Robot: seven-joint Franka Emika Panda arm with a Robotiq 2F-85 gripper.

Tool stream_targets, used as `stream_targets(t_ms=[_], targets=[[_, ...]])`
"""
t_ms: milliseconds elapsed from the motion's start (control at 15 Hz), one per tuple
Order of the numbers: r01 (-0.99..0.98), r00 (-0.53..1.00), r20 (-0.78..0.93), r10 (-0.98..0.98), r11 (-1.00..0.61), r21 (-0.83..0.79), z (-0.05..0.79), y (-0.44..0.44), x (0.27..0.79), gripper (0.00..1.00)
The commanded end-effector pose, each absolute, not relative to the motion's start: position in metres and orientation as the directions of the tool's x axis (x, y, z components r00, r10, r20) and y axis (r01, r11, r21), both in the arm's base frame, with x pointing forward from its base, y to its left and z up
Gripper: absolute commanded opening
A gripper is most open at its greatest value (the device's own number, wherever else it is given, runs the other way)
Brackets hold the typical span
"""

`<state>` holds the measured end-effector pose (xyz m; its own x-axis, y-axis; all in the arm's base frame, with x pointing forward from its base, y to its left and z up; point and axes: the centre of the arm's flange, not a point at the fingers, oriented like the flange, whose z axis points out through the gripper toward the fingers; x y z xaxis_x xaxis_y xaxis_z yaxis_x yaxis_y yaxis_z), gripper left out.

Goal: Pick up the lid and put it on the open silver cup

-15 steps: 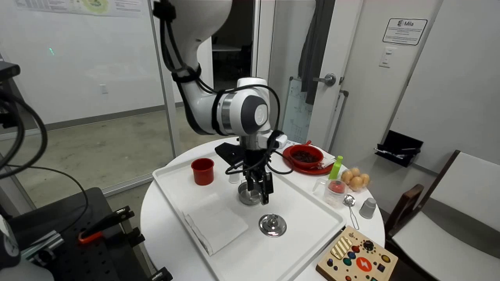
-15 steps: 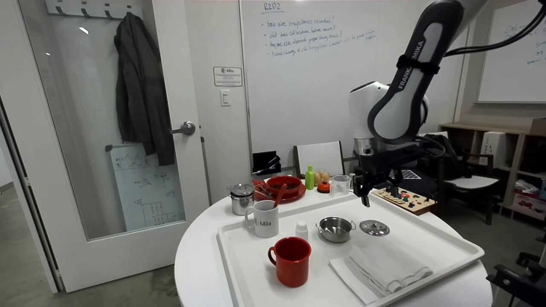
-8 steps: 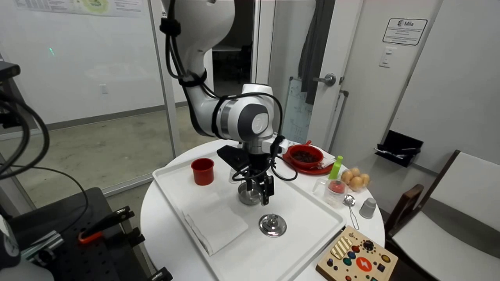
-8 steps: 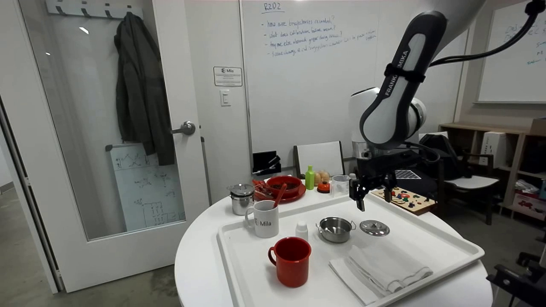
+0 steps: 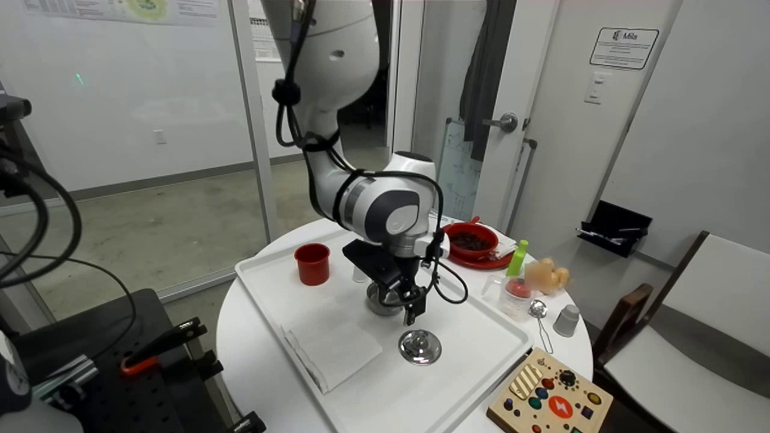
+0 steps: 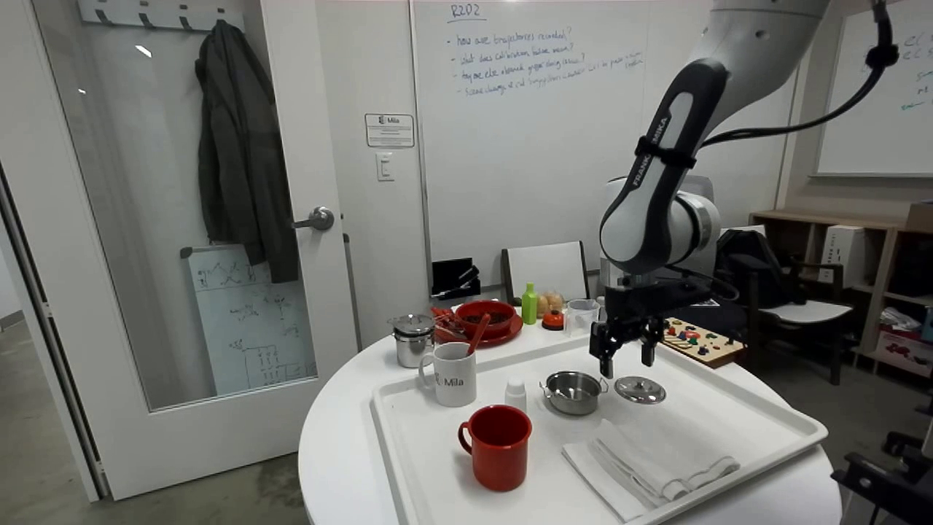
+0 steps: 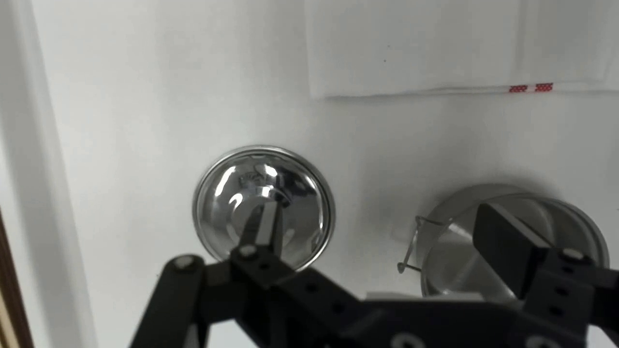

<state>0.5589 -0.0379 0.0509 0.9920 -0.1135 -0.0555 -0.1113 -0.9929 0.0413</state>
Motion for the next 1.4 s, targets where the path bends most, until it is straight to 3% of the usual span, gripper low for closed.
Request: stream_targets(t_ms=[0,467,533,600,667,1067,1200,1333], targets=[[-0.088,0.993,-0.077,-0.086,-0.996,-0.027,0.003,-0.070,0.582,1.00],[-0.105,0.993,-0.061,-0.103,-0.994,-0.022,-0.010,-0.103,0.578,1.00],[-0.103,0.993,-0.054,-0.102,-0.994,-0.025,-0.008,-0.101,0.580,0.78],[-0.098,0.994,-0.047,-0.097,-0.995,-0.026,-0.006,-0.098,0.581,0.83],[-0.090,0.995,-0.039,-0.089,-0.996,-0.026,-0.004,-0.095,0.583,0.68],[-0.066,0.998,-0.020,-0.066,-0.997,-0.029,0.001,-0.088,0.591,0.21],[-0.061,0.998,-0.015,-0.061,-0.998,-0.029,0.003,-0.088,0.593,0.09],[-0.059,0.998,-0.014,-0.059,-0.998,-0.031,0.003,-0.087,0.594,0.09]])
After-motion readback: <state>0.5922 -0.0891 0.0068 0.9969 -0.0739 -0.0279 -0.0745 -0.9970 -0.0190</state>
